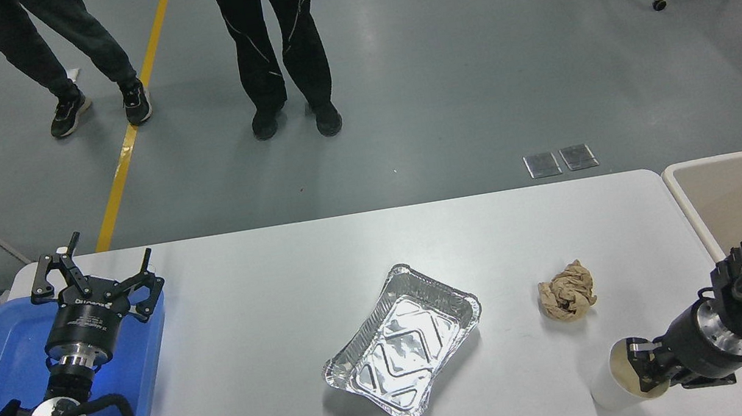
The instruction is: Pick up paper cup place in dustbin
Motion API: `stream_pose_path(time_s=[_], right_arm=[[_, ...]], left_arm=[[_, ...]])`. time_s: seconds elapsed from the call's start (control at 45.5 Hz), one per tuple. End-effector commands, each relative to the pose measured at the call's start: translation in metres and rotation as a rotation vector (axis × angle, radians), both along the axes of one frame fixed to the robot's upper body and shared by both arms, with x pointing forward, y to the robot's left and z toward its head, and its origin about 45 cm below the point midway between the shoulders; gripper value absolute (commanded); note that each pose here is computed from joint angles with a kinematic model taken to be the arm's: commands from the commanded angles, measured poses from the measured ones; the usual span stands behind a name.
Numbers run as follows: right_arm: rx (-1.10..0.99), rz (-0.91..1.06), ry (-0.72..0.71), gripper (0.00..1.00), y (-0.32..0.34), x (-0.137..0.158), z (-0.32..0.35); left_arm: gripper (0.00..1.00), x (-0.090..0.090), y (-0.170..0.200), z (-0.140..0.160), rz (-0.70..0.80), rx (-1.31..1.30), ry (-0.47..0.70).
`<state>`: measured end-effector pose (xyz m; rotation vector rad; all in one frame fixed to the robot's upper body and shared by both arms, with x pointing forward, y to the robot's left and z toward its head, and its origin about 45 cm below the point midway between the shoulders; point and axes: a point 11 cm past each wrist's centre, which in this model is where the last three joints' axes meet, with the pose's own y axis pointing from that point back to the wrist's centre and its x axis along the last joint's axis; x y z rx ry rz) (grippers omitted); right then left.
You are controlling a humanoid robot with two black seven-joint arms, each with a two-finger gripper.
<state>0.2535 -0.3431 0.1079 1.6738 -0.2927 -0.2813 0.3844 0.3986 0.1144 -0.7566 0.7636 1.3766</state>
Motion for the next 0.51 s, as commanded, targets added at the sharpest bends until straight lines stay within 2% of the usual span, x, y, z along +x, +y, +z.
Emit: stream_pose_path(time_s=[0.0, 0.484], right_arm=[[0.041, 0.02, 0.001, 0.0, 0.0, 0.003, 0.034], [0.07, 0.155, -0.026, 0.0, 0.007, 0.022, 0.185]], left_arm=[[0.99, 0.0, 0.0, 0.0, -0.002, 0.0, 0.0], [0.99, 0.0, 0.0, 0.0, -0.001, 0.0, 0.001]])
